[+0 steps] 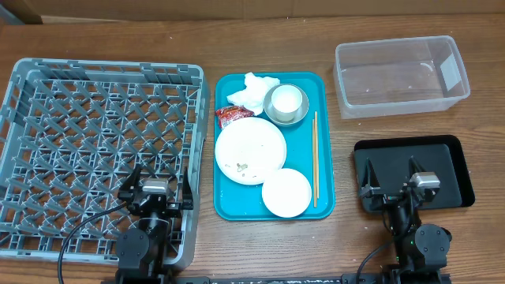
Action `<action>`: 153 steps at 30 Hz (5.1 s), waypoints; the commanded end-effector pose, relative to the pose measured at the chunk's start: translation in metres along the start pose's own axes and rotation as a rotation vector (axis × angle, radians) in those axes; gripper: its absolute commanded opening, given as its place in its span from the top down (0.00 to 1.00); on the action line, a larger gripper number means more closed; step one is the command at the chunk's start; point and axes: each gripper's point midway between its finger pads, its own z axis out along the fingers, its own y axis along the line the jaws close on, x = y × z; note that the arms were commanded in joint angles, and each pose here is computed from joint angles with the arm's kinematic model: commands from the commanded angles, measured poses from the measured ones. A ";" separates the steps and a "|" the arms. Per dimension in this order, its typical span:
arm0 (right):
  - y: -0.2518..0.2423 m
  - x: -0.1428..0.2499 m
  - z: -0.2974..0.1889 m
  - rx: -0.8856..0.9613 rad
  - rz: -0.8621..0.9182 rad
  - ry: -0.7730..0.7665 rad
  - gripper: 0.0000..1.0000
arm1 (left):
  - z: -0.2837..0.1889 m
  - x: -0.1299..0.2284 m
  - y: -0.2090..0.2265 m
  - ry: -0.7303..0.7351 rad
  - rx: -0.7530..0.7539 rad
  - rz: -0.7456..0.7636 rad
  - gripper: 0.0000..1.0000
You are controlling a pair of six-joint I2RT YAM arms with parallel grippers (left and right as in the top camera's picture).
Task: Sort waste into correct bins and load items into the dishwasher
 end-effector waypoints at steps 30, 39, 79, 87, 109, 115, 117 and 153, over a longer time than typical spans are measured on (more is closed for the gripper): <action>-0.003 0.002 0.000 0.012 -0.004 -0.005 0.00 | -0.034 -0.121 0.023 -0.511 -0.153 0.098 0.00; -0.004 0.001 0.000 0.023 -0.013 -0.006 0.00 | -0.040 -0.101 0.074 -0.418 -0.454 0.023 0.00; 0.059 -0.257 -0.075 -0.227 -0.102 -0.836 0.00 | -0.020 0.000 0.080 0.032 -0.485 0.107 0.00; 0.127 -0.294 0.049 -0.581 -0.203 -0.356 0.00 | -0.020 0.000 0.080 0.032 -0.485 0.107 0.00; 0.203 -0.185 0.231 -0.702 0.316 0.649 0.00 | -0.020 0.000 0.080 0.032 -0.485 0.108 0.00; 0.228 -0.144 0.249 -0.291 0.083 0.604 0.00 | -0.020 0.000 0.080 0.032 -0.485 0.108 0.00; 0.255 -0.118 0.242 -0.328 -0.116 0.621 0.00 | -0.020 0.000 0.080 0.032 -0.485 0.108 0.00; 0.254 0.151 0.217 -0.408 -0.907 1.133 0.23 | -0.020 0.000 0.080 0.032 -0.485 0.108 0.00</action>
